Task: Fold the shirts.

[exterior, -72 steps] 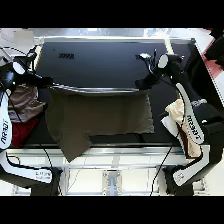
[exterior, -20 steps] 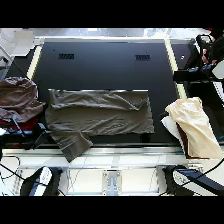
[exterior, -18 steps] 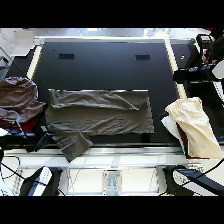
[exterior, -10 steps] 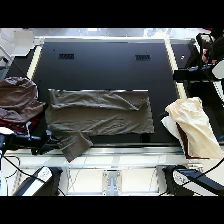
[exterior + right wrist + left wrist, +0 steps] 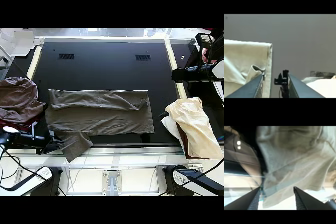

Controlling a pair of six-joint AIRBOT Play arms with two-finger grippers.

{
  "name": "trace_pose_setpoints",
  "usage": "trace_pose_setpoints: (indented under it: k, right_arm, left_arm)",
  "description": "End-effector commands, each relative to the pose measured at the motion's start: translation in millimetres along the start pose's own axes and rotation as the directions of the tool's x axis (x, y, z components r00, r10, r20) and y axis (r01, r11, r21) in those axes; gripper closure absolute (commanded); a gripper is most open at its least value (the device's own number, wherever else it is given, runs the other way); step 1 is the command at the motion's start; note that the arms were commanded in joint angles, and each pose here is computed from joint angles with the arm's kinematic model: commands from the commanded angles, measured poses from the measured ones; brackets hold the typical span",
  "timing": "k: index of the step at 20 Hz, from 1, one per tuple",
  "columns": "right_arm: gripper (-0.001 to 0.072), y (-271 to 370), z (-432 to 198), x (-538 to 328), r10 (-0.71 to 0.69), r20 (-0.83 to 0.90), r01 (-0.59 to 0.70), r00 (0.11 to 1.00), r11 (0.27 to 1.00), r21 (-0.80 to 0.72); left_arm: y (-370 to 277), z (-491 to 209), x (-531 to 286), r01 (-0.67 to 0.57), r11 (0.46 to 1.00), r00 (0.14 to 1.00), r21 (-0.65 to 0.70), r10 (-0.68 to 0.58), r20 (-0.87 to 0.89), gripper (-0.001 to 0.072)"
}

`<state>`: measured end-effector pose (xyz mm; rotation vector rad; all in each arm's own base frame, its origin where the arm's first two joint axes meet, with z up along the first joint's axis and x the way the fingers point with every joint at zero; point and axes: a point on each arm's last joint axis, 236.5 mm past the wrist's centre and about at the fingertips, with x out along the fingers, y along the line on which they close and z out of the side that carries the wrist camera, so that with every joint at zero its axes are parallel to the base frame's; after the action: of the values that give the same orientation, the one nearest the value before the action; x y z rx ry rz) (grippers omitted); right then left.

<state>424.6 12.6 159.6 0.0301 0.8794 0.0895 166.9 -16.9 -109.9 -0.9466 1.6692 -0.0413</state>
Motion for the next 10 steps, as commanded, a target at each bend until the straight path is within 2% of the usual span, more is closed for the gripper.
trace_pose_setpoints:
  k: [1,3,4,5,6,8,10]
  right_arm:
    - [0.0367,3,0,0,0.014,0.001,-0.014,1.0,1.0,0.007]
    - [0.0367,4,2,-4,0.014,0.01,-0.014,1.0,1.0,0.006]
    - [0.0368,0,5,-10,-0.003,0.031,0.003,1.0,1.0,-0.003]
    - [0.0368,-8,11,-23,-0.043,0.067,0.045,0.997,0.999,-0.023]
    - [0.0368,-15,17,-39,-0.081,0.109,0.086,0.991,0.996,-0.039]
    - [0.0368,-36,22,-81,-0.164,0.187,0.173,0.969,0.984,-0.036]
    - [0.0368,-70,11,-122,-0.25,0.216,0.24,0.944,0.968,0.073]
  left_arm:
    - [-2,0,14,-0.035,0.998,0.999,0.058,0.037,-0.031,0.0241]
    - [-15,1,25,-0.033,0.994,0.999,0.101,0.037,-0.038,0.0248]
    - [-27,3,29,-0.007,0.994,1.0,0.108,0.01,-0.029,0.0399]
    - [-36,4,30,0.022,0.994,1.0,0.107,-0.019,-0.024,0.0628]
    - [-44,4,29,0.05,0.991,0.999,0.12,-0.048,-0.025,0.0694]
    - [-49,1,26,0.069,0.987,0.997,0.143,-0.065,-0.03,0.0694]
    - [-53,-2,22,0.073,0.984,0.997,0.161,-0.07,-0.022,0.0694]
